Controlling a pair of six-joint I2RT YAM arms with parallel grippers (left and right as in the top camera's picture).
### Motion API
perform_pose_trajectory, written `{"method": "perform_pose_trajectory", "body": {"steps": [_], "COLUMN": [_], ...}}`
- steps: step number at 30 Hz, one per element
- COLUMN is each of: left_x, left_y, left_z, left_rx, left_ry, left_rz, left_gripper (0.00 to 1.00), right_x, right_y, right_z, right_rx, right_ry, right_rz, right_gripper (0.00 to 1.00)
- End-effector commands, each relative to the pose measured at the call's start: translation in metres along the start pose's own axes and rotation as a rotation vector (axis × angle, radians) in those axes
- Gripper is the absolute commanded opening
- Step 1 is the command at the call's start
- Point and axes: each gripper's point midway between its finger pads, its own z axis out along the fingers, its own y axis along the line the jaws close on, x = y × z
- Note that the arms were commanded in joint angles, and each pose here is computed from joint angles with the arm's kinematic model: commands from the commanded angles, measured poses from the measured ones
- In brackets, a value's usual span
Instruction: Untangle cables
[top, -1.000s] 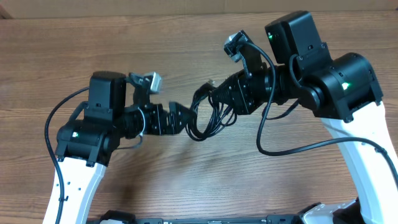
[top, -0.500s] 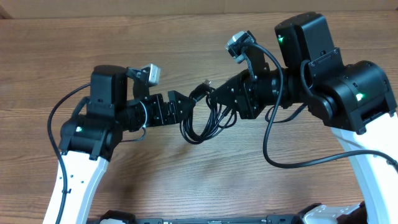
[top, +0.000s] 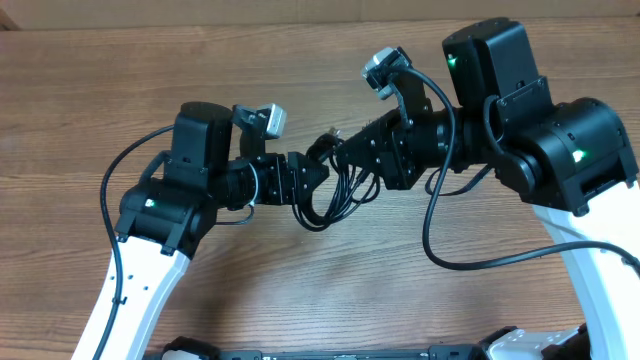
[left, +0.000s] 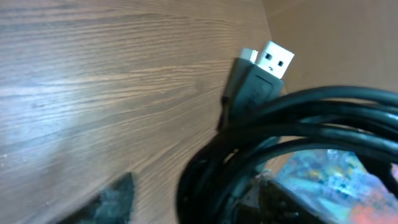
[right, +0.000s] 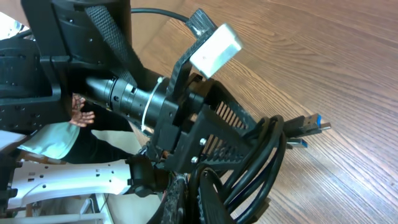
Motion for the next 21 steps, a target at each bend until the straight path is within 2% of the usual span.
{"method": "perform_pose_trajectory", "body": {"steps": [1,4,14,21], "left_x": [0.002,0.002,0.003,0.01], "left_y": [-0.003,-0.003,-0.003,0.001], "left_z": [0.003,0.003,0.003,0.003], "left_rx": [0.008,0.007,0.007,-0.006], "left_ry": [0.006,0.008,0.01,0.039], "left_rz": [0.03,0.029,0.028,0.046], "left_gripper": [0.07,0.04,0.04,0.04], "right_x": [-0.008,-0.009,-0.008,0.002], "right_y": [0.019,0.016,-0.025,-0.067], "right_z": [-0.015,-0.015,-0.019,-0.034], "right_rx": [-0.031,-0.018,0.221,0.477], "right_ry": [-0.056,-0.057,-0.06,-0.029], "right_rz": [-0.048,-0.049,-0.029,0.001], "right_gripper": [0.04,0.04,0.04,0.04]}}
